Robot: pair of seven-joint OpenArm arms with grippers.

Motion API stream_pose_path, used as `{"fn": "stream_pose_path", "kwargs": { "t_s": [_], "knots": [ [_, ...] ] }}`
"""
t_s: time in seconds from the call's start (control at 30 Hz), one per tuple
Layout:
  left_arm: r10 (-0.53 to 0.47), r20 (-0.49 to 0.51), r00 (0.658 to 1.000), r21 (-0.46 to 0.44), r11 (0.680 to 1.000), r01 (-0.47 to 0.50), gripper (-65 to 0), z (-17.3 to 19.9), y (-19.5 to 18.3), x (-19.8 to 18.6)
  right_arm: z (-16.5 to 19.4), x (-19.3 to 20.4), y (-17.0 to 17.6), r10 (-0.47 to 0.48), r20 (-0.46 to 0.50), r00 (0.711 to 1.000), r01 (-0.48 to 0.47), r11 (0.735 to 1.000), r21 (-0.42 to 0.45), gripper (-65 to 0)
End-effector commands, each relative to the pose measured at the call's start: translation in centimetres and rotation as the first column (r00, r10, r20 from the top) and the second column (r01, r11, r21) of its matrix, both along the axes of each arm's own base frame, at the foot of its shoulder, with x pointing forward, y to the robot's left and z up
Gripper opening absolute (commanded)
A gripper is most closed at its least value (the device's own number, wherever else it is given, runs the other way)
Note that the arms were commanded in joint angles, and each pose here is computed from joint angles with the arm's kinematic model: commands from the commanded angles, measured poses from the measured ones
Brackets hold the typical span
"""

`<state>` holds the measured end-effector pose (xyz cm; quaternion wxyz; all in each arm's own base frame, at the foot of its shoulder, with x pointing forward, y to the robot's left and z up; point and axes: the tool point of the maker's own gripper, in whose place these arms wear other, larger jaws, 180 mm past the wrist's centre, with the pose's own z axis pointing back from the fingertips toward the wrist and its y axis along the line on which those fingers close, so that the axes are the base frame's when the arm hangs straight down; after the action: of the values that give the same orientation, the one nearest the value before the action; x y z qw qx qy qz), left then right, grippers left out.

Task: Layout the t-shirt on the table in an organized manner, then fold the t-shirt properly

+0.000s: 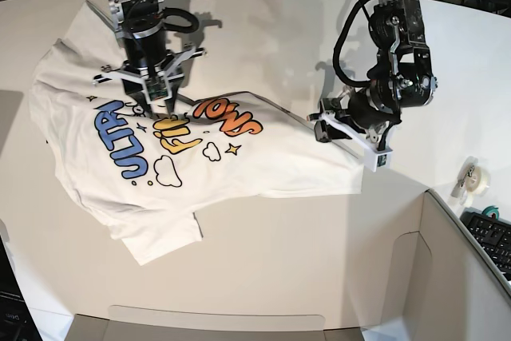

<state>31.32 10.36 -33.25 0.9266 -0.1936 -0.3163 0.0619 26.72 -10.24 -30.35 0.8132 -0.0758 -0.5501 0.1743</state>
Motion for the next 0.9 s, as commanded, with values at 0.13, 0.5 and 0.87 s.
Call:
{"fn": "stream_pose_path", "kwargs": {
  "t_s": [0.13,0.5,0.87],
  "knots": [
    [0.004,-0.048,0.999,-0.004,1.0,-0.004,-37.1,-1.8,0.0,-2.6,0.1,0.1,1.3,0.036,-0.018,0.999,-0.036,0.999,-0.023,-48.9],
    [0.011,-0.055,0.998,-0.004,1.0,-0.011,-37.2,-2.3,0.1,-3.2,-6.4,-1.5,2.7,-0.017,-0.445,0.896,-0.056,0.987,-0.151,-48.9],
    [0.014,-0.089,0.996,-0.003,1.0,-0.014,-37.3,-3.3,0.1,-4.6,-12.5,0.7,5.2,-0.061,-0.606,0.793,-0.072,0.979,-0.193,-48.9]
  ]
}}
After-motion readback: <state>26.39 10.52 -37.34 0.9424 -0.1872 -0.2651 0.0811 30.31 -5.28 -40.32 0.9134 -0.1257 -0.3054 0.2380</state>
